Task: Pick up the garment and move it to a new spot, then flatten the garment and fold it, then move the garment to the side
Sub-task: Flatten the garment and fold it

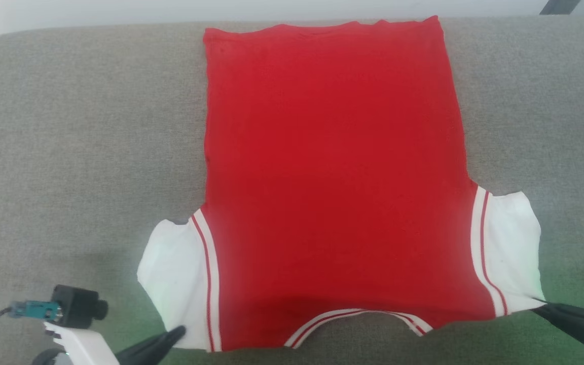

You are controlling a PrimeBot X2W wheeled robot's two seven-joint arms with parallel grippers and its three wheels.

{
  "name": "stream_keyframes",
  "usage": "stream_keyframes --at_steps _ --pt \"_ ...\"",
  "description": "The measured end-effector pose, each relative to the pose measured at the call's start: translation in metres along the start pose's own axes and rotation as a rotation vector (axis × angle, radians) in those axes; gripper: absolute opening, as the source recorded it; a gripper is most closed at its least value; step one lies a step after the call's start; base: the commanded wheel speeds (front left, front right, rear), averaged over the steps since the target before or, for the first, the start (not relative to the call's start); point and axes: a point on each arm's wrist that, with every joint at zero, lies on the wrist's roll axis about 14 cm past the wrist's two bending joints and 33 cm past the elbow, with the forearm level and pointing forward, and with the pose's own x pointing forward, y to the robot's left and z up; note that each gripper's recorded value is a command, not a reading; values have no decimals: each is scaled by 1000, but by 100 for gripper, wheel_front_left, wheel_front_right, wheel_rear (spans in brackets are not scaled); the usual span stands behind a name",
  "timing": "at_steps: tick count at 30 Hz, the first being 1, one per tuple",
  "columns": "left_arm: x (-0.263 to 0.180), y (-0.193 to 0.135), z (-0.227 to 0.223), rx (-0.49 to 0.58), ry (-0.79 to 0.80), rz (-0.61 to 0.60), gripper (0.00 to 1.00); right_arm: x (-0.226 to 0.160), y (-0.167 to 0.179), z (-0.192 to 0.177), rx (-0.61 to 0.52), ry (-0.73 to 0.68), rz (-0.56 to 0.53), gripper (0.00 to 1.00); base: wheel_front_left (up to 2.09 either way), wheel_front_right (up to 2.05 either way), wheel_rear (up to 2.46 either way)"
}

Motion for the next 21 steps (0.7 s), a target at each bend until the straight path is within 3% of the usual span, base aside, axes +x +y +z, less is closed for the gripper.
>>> stream_keyframes --at_steps 13,21 --pt "30 -2 -13 -33 -16 -8 0 33 5 -13 -78 105 -10 0 0 0 0" --pt "49 8 -22 -81 -19 8 0 53 -10 -23 -171 159 -89 0 0 0 0"
